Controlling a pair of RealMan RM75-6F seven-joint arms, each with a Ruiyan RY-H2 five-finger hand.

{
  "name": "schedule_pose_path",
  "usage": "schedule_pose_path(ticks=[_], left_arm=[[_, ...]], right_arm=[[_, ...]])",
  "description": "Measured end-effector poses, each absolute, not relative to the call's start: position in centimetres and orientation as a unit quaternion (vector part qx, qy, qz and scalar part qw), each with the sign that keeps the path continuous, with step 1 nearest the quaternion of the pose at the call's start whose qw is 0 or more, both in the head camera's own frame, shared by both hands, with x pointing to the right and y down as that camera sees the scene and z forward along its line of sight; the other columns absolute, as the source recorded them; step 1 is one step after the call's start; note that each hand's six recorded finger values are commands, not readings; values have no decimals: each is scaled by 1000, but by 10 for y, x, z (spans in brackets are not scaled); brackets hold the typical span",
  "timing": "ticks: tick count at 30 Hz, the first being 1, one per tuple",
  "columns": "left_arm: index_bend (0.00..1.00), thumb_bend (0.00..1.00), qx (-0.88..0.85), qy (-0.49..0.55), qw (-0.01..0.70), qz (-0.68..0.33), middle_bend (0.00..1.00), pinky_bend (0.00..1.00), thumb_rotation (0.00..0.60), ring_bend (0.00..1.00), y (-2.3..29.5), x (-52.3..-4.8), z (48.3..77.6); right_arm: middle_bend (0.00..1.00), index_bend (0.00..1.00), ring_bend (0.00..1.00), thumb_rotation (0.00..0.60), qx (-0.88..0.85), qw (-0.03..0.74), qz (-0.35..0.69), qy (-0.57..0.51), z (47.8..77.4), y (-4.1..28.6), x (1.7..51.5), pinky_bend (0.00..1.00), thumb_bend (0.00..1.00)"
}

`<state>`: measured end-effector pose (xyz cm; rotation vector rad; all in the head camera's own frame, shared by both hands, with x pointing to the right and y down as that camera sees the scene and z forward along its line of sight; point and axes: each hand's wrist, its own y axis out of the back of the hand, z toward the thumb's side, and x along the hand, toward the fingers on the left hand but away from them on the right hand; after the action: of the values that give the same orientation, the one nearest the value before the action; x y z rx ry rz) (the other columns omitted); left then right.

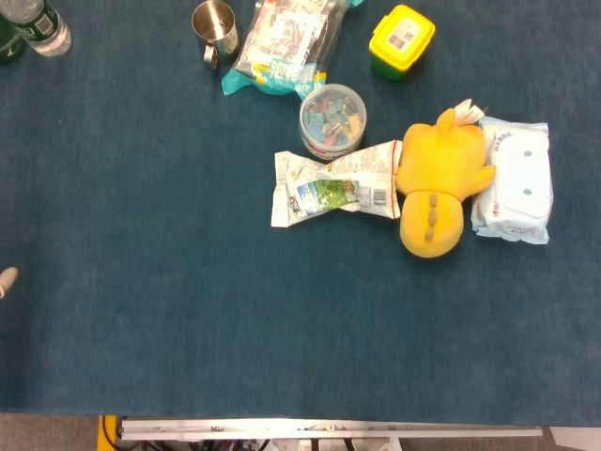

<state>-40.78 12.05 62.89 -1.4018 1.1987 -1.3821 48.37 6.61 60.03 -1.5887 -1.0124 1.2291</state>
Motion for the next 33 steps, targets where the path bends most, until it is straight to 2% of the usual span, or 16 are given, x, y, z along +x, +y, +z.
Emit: schedule_pose_path(ticks=[15,24,27,28,33], left_arm=[[126,117,-556,474,405,-549,84,45,600,95,120,-407,629],[126,117,-556,473,405,-550,84,45,600,95,119,-407,630],[126,117,-556,474,405,-550,84,45,600,95,120,-407,630],[126,117,-556,474,405,-551,84,45,600,95,120,-408,630],[126,117,-556,474,404,-551,84,45,600,95,121,-408,630]], right_arm=[[159,59,0,600,-631,439,484,-418,595,61,483,0,0],[159,59,0,600,-642,445,477,-403,600,45,462,0,0],[159,59,0,549,-653,440,473,-396,604,37,451,0,0],[159,59,0,505,-658,436,471,-393,607,35,447,0,0],[159,64,0,382,-685,425,460,-374,617,21,422,0,0]])
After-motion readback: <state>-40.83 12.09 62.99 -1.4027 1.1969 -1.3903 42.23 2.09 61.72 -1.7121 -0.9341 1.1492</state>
